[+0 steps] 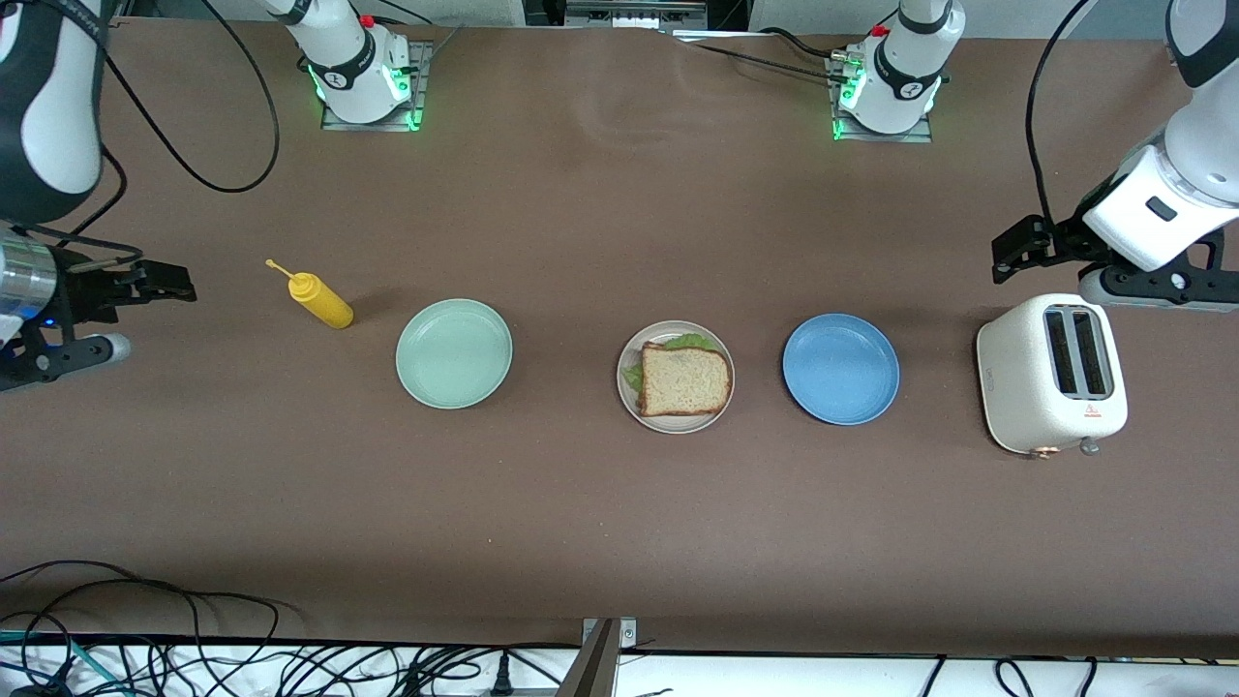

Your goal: Make sandwich on beige plate with both arms

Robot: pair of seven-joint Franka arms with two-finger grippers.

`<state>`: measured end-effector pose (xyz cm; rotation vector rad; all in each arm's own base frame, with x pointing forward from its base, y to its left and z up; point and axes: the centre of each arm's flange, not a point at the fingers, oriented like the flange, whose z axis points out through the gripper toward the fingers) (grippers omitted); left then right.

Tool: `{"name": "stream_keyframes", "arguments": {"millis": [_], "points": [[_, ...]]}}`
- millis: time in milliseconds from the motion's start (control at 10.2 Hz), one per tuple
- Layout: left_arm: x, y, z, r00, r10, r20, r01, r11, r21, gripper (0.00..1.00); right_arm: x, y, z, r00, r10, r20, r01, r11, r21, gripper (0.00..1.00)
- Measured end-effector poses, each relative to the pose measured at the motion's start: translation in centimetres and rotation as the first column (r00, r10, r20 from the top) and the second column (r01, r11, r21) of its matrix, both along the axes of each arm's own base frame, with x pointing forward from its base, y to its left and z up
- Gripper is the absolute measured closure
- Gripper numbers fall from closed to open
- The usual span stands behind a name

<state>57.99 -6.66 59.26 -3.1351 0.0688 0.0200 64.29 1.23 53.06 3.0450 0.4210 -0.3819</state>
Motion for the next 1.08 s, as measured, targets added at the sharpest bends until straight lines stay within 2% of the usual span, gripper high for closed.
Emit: {"name": "stream_keyframes", "arguments": {"millis": [197,492,689,1082], "points": [[-0.2,-0.1,0.1,1.0,0.007,0.002,-0.007,1.0,0.0,0.0,-0.3,1.2,0.7,1.0,0.001,0.014,-0.001,1.0,-0.006,0.0],[-0.1,1.2,0.2,1.0,0.028,0.003,-0.028,1.0,0.001,0.0,-0.8,-1.8,1.1,0.999,-0.04,0.035,0.04,0.999,0.012,0.0],[-0.1,1.2,0.2,1.0,0.029,0.003,-0.029,1.0,0.001,0.0,-2.0,-2.0,0.4,0.997,-0.041,0.069,0.04,0.999,0.019,0.0],[-0.1,1.2,0.2,1.0,0.028,0.003,-0.028,1.0,0.001,0.0,-4.0,-1.7,0.2,0.992,-0.086,0.09,0.085,0.996,0.016,0.0]]}}
